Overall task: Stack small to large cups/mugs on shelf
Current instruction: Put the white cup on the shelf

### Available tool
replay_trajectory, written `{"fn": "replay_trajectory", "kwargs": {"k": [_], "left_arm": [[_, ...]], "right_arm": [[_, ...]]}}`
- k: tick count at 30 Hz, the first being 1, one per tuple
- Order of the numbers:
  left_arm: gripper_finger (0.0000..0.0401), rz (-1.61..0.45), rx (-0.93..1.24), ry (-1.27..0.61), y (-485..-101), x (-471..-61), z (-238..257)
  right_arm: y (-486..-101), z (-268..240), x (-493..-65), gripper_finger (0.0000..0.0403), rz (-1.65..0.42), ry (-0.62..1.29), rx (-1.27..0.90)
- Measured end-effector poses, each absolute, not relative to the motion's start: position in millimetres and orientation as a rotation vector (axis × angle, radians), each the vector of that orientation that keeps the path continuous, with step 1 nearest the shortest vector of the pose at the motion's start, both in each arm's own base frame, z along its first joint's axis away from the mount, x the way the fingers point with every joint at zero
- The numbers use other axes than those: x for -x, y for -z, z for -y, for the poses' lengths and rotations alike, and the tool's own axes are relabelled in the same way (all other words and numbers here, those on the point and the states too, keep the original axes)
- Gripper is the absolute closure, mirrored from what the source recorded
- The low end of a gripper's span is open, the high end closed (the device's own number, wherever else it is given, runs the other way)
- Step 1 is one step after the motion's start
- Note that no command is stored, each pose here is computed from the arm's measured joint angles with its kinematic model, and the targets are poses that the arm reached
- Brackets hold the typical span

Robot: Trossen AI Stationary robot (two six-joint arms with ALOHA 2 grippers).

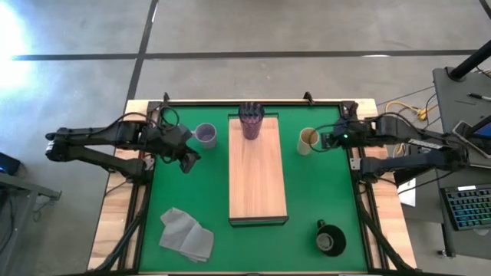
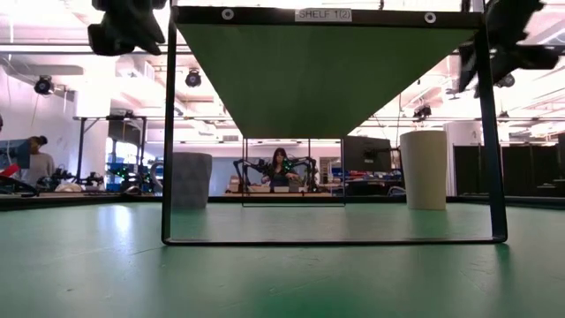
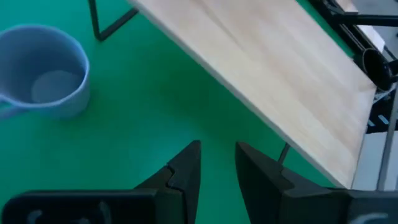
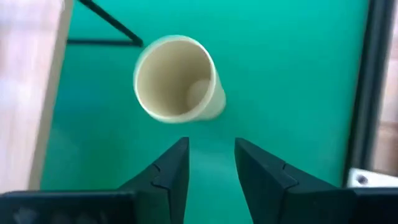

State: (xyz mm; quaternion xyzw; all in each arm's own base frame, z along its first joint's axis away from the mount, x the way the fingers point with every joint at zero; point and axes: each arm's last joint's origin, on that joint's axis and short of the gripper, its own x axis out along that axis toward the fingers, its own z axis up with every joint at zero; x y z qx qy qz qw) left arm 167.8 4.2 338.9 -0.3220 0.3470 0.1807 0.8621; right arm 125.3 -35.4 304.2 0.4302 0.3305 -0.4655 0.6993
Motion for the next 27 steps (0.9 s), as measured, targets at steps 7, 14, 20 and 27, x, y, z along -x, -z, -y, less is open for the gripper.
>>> {"fn": "replay_trajectory", "kwargs": {"k": [7, 14, 20, 27], "left_arm": [[0.0317, -0.704, 0.706, -0.390, -337, -164, -4], [0.0317, -0.696, 0.728, -0.398, -332, -162, -4], [0.0317, -0.699, 0.735, -0.403, -331, -162, -4], [0.0317, -0.701, 0.736, -0.404, -331, -163, -4]], "right_arm": [[-291, 63, -139, 0.0273, -0.807, 1.155, -0.973], [-277, 87, -161, 0.0273, -0.887, 1.124, -0.954], [-261, 100, -171, 0.0273, -1.012, 1.116, -0.942], [-251, 107, -182, 0.0273, -1.049, 1.095, -0.907]]}}
